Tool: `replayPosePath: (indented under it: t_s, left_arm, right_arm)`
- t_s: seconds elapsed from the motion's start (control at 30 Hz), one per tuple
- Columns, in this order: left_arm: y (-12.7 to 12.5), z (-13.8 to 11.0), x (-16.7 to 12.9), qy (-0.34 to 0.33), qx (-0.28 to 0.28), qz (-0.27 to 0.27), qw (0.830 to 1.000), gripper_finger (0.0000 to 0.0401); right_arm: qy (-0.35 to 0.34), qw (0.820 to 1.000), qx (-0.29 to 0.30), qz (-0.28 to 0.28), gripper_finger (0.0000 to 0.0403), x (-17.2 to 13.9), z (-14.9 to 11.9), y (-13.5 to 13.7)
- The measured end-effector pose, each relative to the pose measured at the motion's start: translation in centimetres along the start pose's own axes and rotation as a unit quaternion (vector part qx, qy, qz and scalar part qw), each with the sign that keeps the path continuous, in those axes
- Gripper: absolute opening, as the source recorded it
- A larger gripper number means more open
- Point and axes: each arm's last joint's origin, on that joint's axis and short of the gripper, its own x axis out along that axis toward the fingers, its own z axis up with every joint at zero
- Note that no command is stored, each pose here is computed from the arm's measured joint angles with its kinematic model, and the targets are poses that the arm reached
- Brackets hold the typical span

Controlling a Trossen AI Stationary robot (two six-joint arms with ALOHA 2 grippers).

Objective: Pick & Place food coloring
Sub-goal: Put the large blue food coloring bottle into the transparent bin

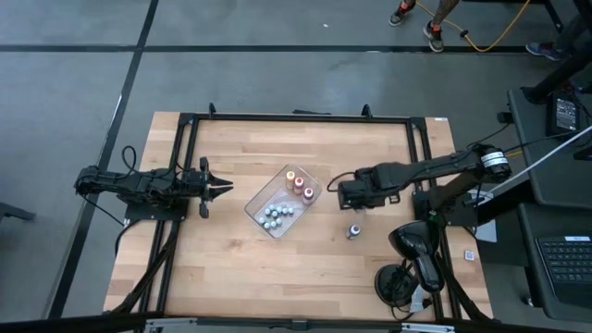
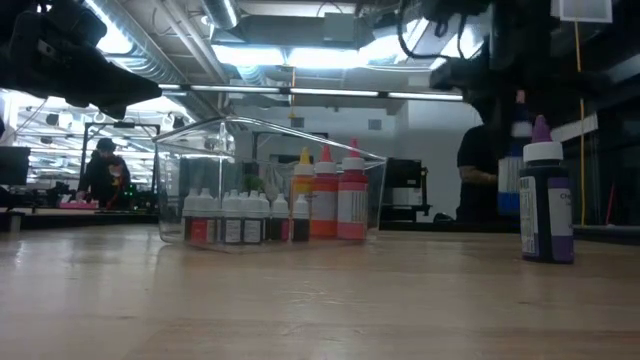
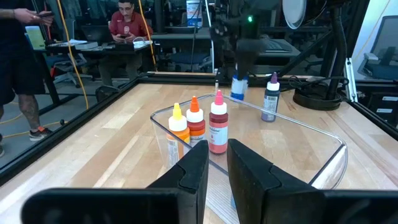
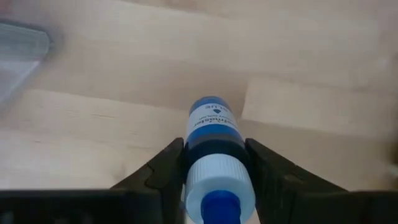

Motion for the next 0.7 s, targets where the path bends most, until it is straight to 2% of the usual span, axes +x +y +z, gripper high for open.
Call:
replayPosePath:
  t_s: [0.4,0.7]
  left_arm:
    - [0.0,0.0,0.0,0.000,0.000,0.000,1.000,0.0054]
    - [0.0,0.0,0.0,0.000,0.000,0.000,1.000,0.0058]
  right_arm:
    - [-0.046,0.991,-0.127,-0.010,0.0150,-6.8,4.6,4.0]
    - [-0.079,0.970,-0.221,0.058,0.0150,-10.1,6.8,9.7]
